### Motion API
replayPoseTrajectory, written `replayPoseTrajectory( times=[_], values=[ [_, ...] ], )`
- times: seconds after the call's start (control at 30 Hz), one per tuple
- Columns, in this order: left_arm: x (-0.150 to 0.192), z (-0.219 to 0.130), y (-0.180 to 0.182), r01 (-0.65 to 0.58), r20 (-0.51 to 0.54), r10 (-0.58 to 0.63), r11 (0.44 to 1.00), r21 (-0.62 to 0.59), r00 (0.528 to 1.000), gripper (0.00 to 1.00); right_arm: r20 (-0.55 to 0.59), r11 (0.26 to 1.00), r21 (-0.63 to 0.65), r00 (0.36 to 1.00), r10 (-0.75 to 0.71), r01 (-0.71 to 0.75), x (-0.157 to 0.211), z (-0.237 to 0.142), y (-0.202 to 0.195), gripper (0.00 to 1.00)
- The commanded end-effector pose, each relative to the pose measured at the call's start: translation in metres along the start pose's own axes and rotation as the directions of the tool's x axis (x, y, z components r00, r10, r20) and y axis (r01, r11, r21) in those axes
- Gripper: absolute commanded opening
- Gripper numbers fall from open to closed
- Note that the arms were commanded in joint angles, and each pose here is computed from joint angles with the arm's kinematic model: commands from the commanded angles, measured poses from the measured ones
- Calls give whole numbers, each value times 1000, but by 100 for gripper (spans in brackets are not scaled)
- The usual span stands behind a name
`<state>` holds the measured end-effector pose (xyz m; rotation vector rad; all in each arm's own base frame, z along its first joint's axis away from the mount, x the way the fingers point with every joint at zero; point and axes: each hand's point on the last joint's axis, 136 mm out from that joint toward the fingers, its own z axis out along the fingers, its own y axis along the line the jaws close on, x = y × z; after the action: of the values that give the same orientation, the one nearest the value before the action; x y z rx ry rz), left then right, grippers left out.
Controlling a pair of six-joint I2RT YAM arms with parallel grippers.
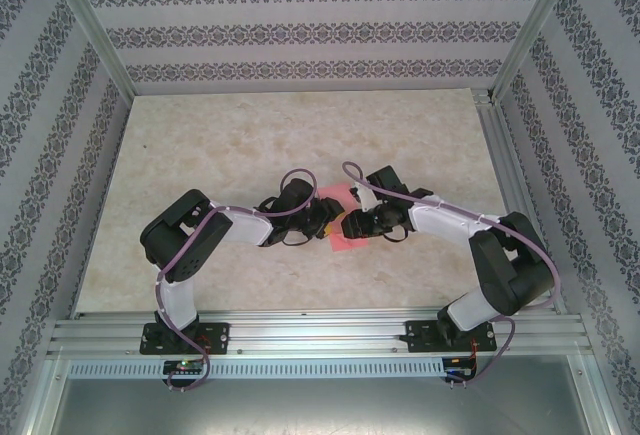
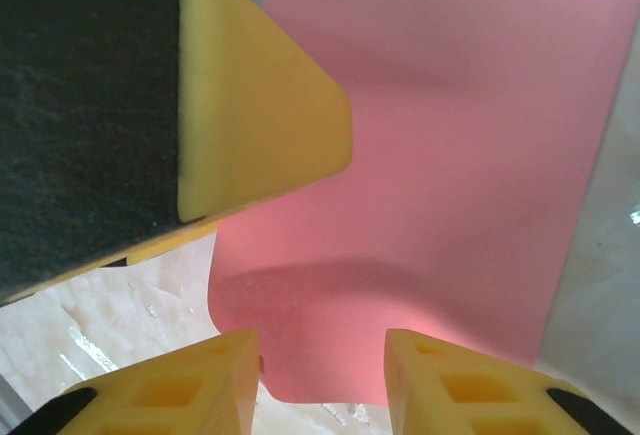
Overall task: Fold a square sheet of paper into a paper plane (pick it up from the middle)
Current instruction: Fold the triangle a second time at the center of the table.
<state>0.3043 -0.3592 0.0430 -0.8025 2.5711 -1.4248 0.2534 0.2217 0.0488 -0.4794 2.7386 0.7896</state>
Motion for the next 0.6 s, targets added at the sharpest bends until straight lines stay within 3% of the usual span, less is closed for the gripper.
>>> replayPoseTrajectory(
  times=[0.0, 0.27, 0.47, 0.57],
  values=[
    [2, 4, -11, 1, 12, -2, 999, 45, 1000, 48, 72, 997, -58, 997, -38, 42, -9, -10, 12, 42],
    [3, 5, -15, 7, 8, -8, 998, 59, 1000, 47, 213, 993, -23, 971, -111, 119, -15, -23, 19, 56],
    [3, 6, -17, 14, 2, -14, 998, 68, 1000, 47, 196, 957, 111, 938, -284, 267, 1, -10, 27, 63],
    [3, 6, -16, 19, 1, -19, 997, 70, 1000, 46, 239, 924, 237, 903, -356, 301, -1, -14, 20, 66]
  ],
)
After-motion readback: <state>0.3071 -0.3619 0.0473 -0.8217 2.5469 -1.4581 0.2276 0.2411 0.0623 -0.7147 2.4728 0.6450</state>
